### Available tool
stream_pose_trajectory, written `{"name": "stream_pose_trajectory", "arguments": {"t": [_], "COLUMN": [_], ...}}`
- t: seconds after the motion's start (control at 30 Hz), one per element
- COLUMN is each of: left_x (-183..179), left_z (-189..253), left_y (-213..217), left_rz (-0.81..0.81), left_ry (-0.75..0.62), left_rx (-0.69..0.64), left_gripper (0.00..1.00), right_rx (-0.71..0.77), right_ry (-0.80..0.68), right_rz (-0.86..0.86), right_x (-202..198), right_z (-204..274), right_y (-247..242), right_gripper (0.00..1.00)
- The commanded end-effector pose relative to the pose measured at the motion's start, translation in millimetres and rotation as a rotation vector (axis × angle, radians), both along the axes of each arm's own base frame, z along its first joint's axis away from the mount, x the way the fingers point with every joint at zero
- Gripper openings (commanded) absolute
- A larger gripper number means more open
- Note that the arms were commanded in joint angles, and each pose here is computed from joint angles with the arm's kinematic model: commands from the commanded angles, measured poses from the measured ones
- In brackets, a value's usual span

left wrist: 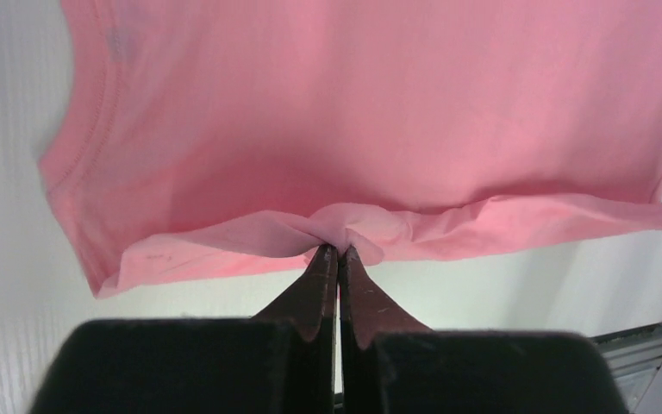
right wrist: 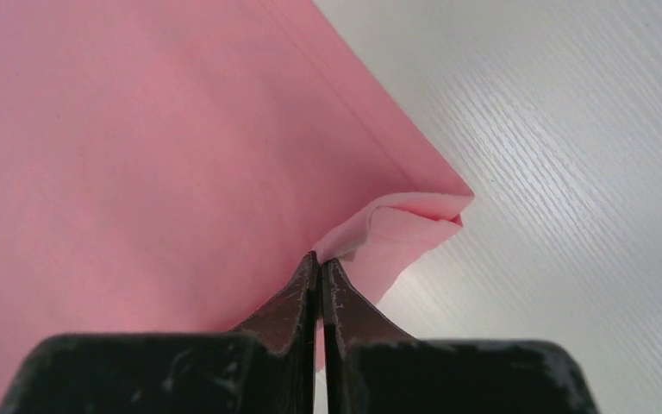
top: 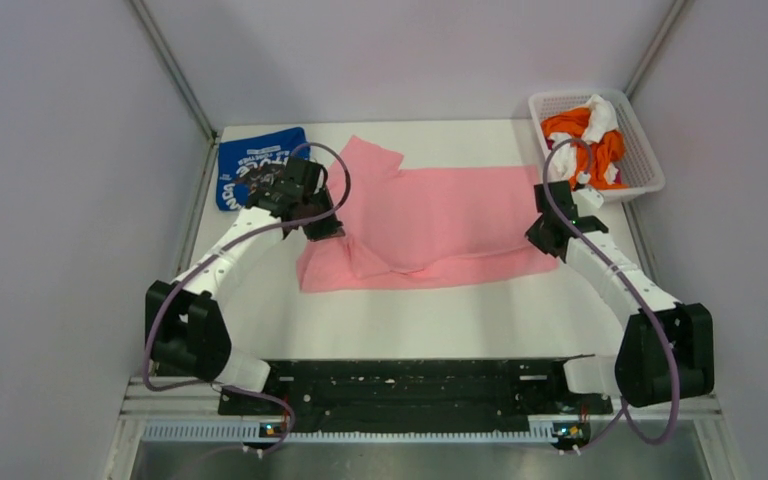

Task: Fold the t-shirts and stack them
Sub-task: Fold the flattened tshirt in 1/3 of the way

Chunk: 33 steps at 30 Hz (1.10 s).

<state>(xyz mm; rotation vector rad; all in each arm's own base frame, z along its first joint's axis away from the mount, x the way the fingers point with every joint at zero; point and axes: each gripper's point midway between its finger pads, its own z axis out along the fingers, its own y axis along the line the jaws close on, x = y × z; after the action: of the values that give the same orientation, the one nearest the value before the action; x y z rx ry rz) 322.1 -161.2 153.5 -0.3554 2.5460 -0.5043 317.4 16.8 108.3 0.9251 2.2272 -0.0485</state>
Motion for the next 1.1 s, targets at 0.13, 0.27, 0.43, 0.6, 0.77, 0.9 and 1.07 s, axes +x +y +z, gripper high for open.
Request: {"name": "stream_pose_trajectory", "arguments": {"t": [0.13, 0.27, 0.43, 0.6, 0.77, 0.9, 1.07], "left_x": [42, 57, 77, 96, 119, 153, 168], "left_z": [11, 7, 2, -13, -26, -34, -13], "left_y": [15, 24, 29, 29, 42, 51, 45], "left_rz": [-0.013, 0.004, -0.003, -0.002, 0.058, 0.119, 0.096], "left_ry": [-0.032, -0.025, -0.028, 0.014, 0.039, 0.012, 0.020], "left_rx": [0.020, 0.032, 0.042, 0.051, 0.093, 0.088, 0.030], "left_gripper": [0.00, 0.00, 0.00, 0.00, 0.13, 0.60, 0.99], "right_rx": [-0.031, -0.041, -0.045, -0.054, -0.056, -0.095, -0.081], "right_ry": [-0.074, -0.072, -0.083, -0.112, -0.087, -0.106, -0.117], "right_rz": [0.017, 0.023, 0.020, -0.012, -0.025, -0.023, 0.034], "right_x": [48, 59, 69, 79, 94, 114, 117], "right_z": [23, 22, 19, 13, -1, -2, 9], "right_y": [-5, -6, -9, -16, -22, -29, -21], "right_gripper": [0.00, 0.00, 0.00, 0.00, 0.13, 0.15, 0.66]}}
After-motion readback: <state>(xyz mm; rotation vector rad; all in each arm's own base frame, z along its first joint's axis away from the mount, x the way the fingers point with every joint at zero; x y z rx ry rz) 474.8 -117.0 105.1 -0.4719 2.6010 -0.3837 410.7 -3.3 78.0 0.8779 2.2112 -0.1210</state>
